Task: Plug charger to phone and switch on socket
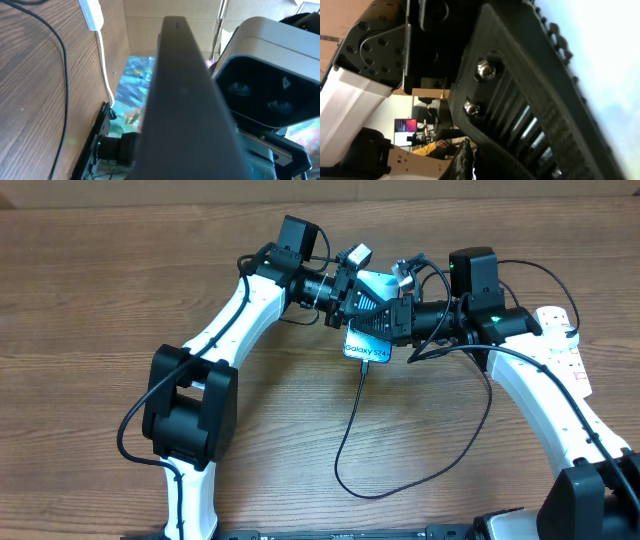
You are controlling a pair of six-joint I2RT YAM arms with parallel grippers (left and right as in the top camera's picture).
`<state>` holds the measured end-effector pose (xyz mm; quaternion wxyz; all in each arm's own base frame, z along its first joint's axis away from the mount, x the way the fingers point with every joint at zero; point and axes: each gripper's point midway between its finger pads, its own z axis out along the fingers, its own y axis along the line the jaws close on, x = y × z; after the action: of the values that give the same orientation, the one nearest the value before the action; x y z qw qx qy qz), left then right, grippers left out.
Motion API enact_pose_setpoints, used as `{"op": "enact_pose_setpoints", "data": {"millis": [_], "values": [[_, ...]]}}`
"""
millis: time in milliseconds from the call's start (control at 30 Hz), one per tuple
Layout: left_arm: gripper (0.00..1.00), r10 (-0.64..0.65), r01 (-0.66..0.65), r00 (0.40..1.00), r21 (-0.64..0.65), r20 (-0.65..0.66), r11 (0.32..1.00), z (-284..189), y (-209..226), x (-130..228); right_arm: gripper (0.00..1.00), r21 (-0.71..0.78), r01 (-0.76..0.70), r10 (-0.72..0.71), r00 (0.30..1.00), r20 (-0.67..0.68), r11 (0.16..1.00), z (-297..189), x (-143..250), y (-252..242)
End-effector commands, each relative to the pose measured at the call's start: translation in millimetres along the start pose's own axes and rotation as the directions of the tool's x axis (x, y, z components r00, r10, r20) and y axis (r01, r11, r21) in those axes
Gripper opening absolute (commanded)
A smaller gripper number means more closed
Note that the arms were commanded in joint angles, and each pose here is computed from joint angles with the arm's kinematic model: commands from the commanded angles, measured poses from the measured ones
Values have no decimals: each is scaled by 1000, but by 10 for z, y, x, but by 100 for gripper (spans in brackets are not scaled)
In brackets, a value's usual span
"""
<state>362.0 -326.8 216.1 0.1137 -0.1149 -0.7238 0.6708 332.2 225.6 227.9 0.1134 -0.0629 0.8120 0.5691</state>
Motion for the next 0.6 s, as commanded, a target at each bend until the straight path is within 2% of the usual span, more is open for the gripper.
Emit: {"op": "enact_pose_setpoints", "data": {"millis": [0,33,200,233,333,567], "values": [[4,64,-61,997,85,-33,994,-115,-346,117,18,33,24,-25,999,40,999,-57,-94,6],[4,65,-62,997,85,-29,994,-130,-345,110,27,29,22,-24,999,42,999,-74,-102,6],[4,92,-91,996,84,-13,992,-192,-353,68,58,-22,17,-16,999,43,1000,-189,-124,49],[4,94,-93,995,84,-11,992,-200,-353,63,62,-28,16,-14,999,45,999,-209,-130,52],[4,103,-102,995,84,-7,991,-214,-357,52,69,-42,11,-10,999,39,999,-235,-120,63],[4,105,-104,994,83,-6,991,-219,-375,28,74,-23,-5,5,1000,-8,1000,-233,50,-15]]}}
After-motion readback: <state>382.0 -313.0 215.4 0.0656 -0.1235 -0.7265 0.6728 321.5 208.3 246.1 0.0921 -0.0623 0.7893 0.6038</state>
